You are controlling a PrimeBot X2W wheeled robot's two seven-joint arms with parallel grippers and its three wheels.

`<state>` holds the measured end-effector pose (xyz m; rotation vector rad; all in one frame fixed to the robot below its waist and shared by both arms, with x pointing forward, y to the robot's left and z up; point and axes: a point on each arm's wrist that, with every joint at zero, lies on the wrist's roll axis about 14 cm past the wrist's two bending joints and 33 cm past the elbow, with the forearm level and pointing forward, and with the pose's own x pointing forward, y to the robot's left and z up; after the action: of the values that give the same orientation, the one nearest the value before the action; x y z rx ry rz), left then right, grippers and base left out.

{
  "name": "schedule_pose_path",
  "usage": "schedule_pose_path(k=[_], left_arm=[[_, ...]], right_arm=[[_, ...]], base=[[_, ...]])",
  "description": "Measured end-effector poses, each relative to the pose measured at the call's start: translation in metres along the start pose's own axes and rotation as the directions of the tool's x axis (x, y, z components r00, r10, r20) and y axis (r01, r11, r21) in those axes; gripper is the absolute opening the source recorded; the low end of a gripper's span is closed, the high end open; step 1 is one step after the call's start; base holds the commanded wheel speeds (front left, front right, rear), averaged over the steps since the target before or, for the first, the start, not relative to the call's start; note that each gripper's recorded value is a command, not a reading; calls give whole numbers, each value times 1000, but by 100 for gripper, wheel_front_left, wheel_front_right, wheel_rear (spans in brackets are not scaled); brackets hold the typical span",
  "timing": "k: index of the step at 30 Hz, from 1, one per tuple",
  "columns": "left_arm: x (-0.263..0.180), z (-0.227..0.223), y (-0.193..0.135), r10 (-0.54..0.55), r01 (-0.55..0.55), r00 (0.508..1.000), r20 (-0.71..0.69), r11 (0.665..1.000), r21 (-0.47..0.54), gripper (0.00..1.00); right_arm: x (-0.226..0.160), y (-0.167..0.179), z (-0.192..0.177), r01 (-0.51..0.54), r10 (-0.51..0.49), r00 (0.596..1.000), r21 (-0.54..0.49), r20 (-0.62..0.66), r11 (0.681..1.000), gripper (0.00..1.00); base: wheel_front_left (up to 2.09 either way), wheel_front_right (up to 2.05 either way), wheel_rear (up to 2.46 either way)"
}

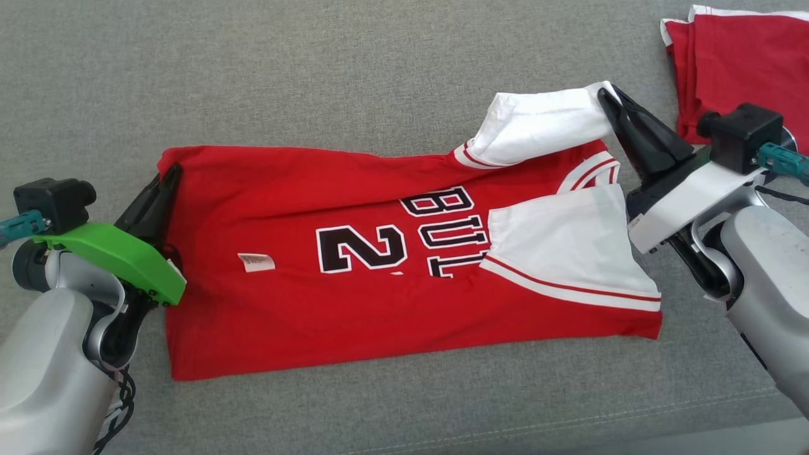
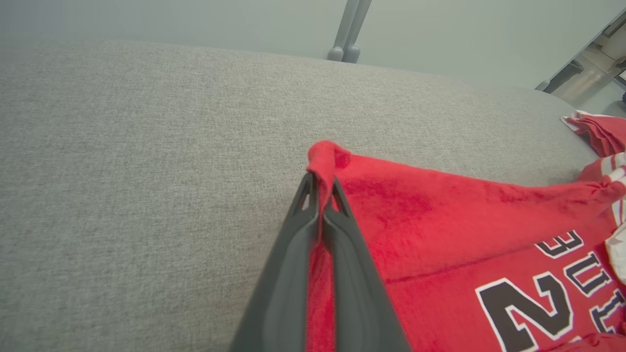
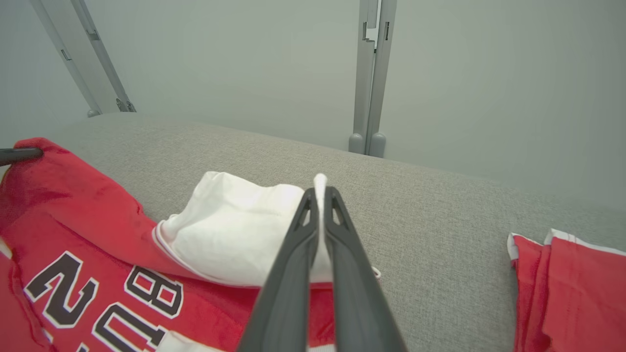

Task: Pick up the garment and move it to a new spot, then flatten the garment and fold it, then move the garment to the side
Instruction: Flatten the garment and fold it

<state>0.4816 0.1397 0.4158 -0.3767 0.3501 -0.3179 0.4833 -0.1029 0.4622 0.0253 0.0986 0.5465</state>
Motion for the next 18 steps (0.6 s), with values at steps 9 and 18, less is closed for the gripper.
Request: schedule_pose_path(k=[9,18], left_arm=[[-4,7,4,9,-9,999,38,1000,-7,0],[-10,8,7,17,-17,999,47,1000,-18,0]], right_arm=[[1,4,6,-14,15,1000,-29,17,999,0],[3,-3,12,1,0,1000,-54,29,999,0]], base=[[0,0,0],[0,0,0]])
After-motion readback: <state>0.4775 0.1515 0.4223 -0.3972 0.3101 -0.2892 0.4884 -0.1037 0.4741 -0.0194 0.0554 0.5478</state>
